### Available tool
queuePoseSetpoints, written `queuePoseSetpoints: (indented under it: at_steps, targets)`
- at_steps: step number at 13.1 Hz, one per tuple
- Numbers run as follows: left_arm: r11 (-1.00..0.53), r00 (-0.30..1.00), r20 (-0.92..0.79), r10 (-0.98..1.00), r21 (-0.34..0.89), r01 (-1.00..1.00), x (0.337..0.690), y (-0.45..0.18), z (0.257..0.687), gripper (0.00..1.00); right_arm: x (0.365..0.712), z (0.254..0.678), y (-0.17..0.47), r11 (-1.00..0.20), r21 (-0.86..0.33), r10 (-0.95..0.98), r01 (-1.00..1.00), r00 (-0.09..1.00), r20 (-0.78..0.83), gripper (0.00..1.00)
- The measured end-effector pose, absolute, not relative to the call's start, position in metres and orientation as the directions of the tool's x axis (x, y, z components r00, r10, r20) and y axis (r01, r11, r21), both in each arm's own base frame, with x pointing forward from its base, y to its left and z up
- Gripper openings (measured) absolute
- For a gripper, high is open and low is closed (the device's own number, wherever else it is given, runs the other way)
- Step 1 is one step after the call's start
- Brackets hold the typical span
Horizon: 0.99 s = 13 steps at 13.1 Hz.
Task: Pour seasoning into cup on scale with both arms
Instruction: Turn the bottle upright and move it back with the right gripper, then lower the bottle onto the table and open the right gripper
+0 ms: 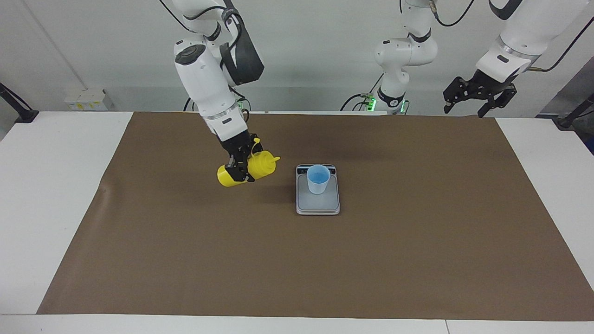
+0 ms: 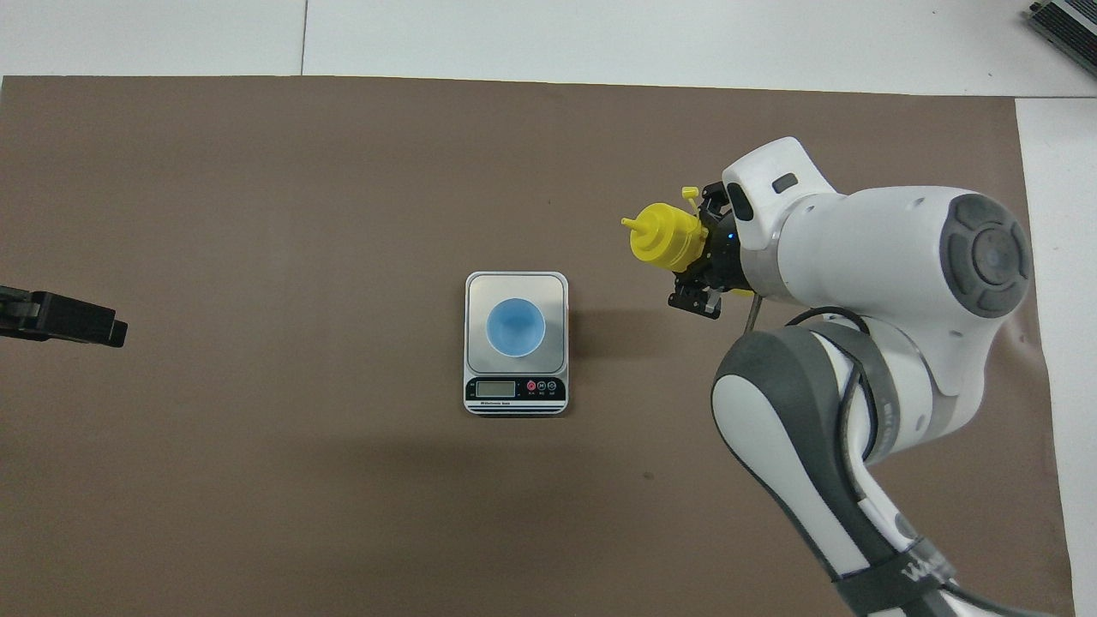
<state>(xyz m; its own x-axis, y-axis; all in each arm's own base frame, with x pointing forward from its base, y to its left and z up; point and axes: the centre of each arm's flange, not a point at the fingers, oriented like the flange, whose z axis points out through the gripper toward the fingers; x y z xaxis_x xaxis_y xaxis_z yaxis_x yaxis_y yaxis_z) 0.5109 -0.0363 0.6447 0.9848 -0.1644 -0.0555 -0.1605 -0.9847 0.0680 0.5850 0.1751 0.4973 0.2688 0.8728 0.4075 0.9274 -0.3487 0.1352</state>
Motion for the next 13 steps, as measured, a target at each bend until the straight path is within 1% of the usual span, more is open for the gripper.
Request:
queuePoseSetpoints:
  at_steps: [2, 6, 9, 13]
  targets:
    - [-0.985, 0.985, -0.055, -0.164, 0.068, -0.16, 0.511, -0.036, 0.645, 1.0, 0.592, 0.496, 0.151, -0.38, 0.122, 0.834, 0.917, 0.283, 0.474, 0.47]
    - [-0.985, 0.985, -0.056, -0.164, 0.068, -0.16, 0.511, -0.036, 0.645, 1.0, 0.598, 0.474, 0.087, -0.364, 0.129, 0.784, 0.922, 0.229, 0.576, 0.47]
    - [-0.985, 0.985, -0.056, -0.164, 0.068, -0.16, 0.511, -0.036, 0.645, 1.0, 0.591, 0.443, 0.057, -0.359, 0.122, 0.727, 0.925, 0.194, 0.659, 0.47]
    - [-0.985, 0.985, -0.056, -0.164, 0.068, -0.161, 0.511, -0.036, 0.645, 1.0, 0.567, 0.387, 0.026, -0.457, 0.068, 0.562, 0.887, 0.228, 0.795, 0.47]
